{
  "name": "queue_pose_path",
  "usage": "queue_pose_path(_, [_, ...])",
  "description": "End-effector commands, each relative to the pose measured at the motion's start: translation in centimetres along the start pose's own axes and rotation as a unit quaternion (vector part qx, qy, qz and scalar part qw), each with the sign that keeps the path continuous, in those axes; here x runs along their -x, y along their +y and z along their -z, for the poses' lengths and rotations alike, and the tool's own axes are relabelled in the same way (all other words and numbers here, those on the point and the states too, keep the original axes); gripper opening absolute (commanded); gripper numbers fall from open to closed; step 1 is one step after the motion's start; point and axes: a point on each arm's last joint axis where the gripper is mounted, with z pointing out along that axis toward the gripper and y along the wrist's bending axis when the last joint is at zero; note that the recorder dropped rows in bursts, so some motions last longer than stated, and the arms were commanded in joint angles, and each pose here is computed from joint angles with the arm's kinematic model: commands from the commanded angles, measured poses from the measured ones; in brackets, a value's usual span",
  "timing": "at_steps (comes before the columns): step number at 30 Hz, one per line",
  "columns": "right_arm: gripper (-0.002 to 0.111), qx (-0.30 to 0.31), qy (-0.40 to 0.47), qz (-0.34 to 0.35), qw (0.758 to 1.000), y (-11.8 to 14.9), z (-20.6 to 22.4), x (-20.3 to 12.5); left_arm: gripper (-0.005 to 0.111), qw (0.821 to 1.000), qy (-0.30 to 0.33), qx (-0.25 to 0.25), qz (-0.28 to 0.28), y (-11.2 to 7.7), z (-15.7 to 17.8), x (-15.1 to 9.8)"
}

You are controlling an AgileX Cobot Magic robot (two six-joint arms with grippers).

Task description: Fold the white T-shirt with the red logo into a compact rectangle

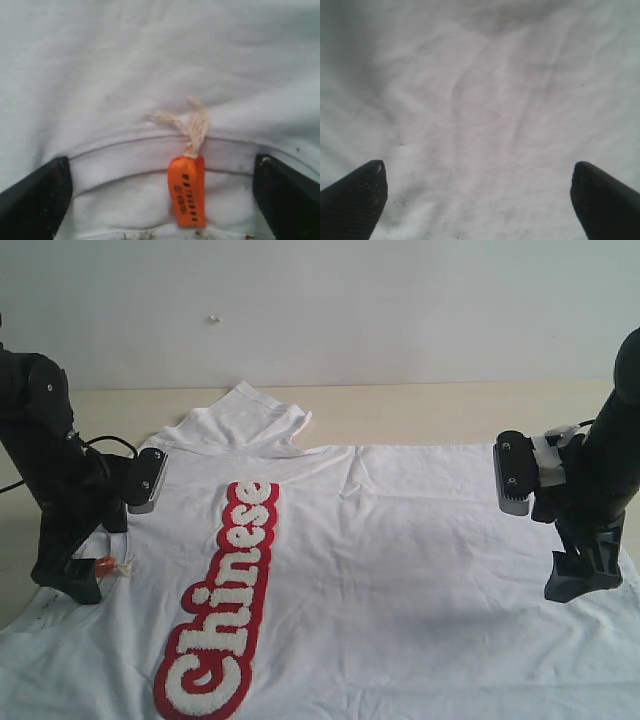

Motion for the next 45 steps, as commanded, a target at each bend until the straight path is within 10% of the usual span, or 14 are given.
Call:
queue_pose_path(1, [0.094, -0.005, -0.004, -0.01, 1.0, -0.2, 0.1, -0.1, 0.095, 0.998, -0.023, -0.033, 0.044, -0.8, -2.3, 0.4])
queue_pose_path(8, [0.094, -0.006, 0.0, -0.006, 1.0, -0.2, 0.1, -0.1, 0.091, 0.999, 0.006, -0.044, 0.018, -1.0, -2.3, -0.2])
queue_pose_path(16, [0.094, -0.008, 0.0, -0.006, 1.0, -0.3, 0.1, -0.1, 0.0, 0.999, 0.016, -0.043, 0.014, -1.0, -2.3, -0.4])
queue_pose_path(45, [0.094, 0.062, 0.079, 0.054, 0.993, -0.2, -5.2, -1.8, 0.001, 0.999, 0.014, -0.034, 0.021, -1.0, -1.2, -0.3])
